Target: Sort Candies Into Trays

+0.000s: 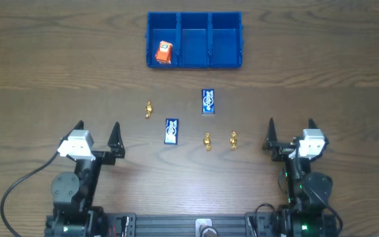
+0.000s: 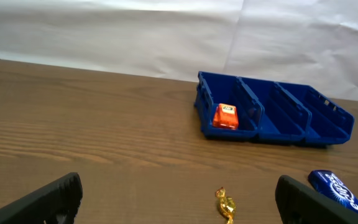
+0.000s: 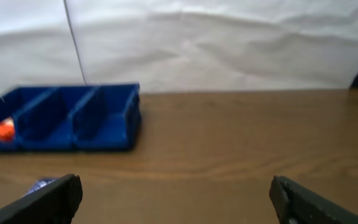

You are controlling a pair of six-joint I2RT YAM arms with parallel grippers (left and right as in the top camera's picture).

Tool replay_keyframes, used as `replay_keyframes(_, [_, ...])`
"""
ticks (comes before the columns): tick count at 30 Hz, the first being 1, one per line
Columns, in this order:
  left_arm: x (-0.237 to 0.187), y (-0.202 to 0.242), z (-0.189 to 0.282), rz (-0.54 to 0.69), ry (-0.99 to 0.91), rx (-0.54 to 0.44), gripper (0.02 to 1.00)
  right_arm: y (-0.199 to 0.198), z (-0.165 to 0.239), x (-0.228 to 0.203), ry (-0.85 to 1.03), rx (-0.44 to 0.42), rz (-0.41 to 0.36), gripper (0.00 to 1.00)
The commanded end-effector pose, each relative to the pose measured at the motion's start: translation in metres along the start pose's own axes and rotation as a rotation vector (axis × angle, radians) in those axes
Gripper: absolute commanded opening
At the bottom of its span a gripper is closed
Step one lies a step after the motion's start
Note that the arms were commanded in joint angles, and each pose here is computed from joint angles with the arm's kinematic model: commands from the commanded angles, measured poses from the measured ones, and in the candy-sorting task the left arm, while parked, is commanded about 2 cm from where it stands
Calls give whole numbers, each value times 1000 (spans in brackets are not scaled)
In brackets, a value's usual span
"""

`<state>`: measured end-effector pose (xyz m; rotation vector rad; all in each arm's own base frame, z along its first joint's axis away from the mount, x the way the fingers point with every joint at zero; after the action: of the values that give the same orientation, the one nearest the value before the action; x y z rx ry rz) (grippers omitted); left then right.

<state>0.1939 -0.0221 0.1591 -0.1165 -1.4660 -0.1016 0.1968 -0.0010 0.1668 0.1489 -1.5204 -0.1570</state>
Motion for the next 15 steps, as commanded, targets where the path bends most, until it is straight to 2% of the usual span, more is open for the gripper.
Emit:
replay_keyframes(1, [-13, -1, -1, -10, 48, -14, 998, 17, -2, 34, -8, 94, -187, 998])
replay_keyframes(3, [-13, -1, -1, -10, 48, -14, 996, 29, -18, 63, 88, 121, -251, 998])
replay_keyframes(5, [-13, -1, -1, -10, 48, -14, 998, 45, -36, 83, 165, 203, -259, 998])
replay_keyframes(7, [-13, -1, -1, -10, 48, -14, 998, 76, -58, 99, 288, 405, -280, 998])
replay_keyframes(8, [-13, -1, -1, -10, 48, -14, 996, 94, -71, 101, 393, 491, -314, 998])
replay_keyframes(9, [-13, -1, -1, -10, 48, -14, 998, 105, -82, 97, 474, 499, -338, 998])
replay_keyframes(11, [-13, -1, -1, -10, 48, -14, 998, 135, -102, 77, 658, 476, -328, 998])
replay_keyframes(15, [-13, -1, -1, -10, 48, -14, 998, 195, -110, 22, 990, 312, -246, 996])
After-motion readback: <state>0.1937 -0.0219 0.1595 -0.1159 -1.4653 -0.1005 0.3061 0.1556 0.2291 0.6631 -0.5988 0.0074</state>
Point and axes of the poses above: each gripper's point midway between its finger pads, its own z axis back along the fingers, its own y axis along the line the jaws close on, x = y × z, the point moved 5 cm from there along z, back along the fingers, and after that the axes turned 9 degrees about -z, right-handed, at the moved point
